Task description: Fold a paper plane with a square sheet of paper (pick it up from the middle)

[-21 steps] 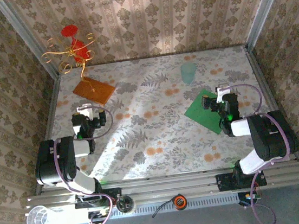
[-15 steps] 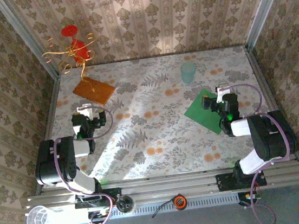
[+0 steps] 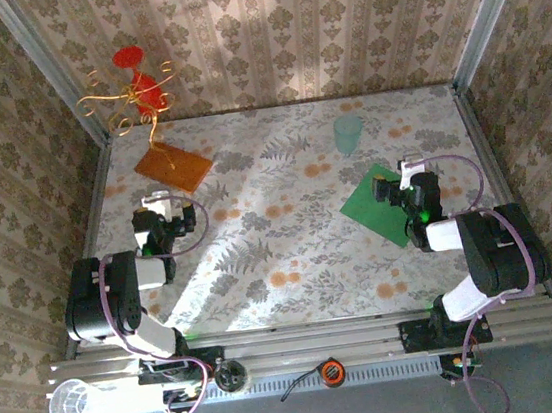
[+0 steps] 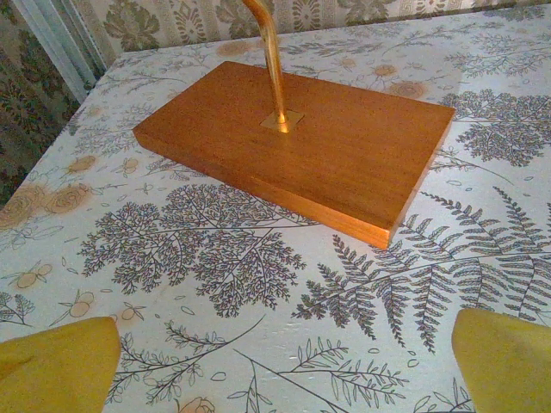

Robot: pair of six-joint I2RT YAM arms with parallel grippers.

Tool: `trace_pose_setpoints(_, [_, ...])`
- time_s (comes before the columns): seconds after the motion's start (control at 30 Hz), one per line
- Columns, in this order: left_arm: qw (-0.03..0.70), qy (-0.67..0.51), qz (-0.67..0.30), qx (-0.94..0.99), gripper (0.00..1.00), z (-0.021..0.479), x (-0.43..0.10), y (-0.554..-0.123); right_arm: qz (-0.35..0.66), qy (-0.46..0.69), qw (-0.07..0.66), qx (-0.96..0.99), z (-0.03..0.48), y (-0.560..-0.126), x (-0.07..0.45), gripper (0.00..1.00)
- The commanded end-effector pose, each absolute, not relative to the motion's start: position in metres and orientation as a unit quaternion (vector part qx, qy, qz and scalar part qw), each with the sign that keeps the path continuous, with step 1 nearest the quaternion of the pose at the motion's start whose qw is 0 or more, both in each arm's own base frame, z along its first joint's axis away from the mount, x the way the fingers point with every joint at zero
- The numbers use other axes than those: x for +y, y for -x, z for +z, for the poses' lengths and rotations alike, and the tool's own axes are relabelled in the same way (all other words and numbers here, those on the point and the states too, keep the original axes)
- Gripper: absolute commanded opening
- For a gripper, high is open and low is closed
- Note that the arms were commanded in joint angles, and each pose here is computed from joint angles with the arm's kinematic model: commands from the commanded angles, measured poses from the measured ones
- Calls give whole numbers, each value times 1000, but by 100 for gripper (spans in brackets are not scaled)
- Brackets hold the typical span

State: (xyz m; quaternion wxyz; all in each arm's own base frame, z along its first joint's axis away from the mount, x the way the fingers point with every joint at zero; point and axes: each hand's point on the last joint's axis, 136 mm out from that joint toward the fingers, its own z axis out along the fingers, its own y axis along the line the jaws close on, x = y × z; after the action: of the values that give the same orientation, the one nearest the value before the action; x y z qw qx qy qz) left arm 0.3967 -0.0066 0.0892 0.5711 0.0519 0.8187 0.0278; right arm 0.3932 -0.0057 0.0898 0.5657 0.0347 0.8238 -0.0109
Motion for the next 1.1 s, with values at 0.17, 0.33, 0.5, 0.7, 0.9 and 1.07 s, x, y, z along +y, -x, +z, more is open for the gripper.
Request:
trace_pose_setpoints(0.17, [578, -53, 26, 814, 100, 96, -6, -402, -20, -33, 574, 818, 98, -401, -7, 100])
trace_pose_setpoints(0.33, [579, -53, 25, 813, 100, 96, -6, -402, -20, -33, 575, 818, 99, -401, -7, 100])
trace_pose_setpoints(0.5, [581, -49, 33, 812, 100, 99, -5, -402, -22, -33, 579, 815, 100, -400, -7, 100])
trace_pose_setpoints(0.7, [580, -40, 69, 810, 100, 134, -2, -396, -49, -58, 587, 806, 141, -389, -16, 100])
trace_pose_setpoints(0.9, [553, -9, 73, 830, 100, 182, -20, -389, -15, -190, 517, 834, 163, -375, -28, 100])
trace_pose_setpoints(1.07, [504, 44, -66, 860, 100, 195, -56, -381, 82, -208, 431, 874, 154, -367, 4, 100])
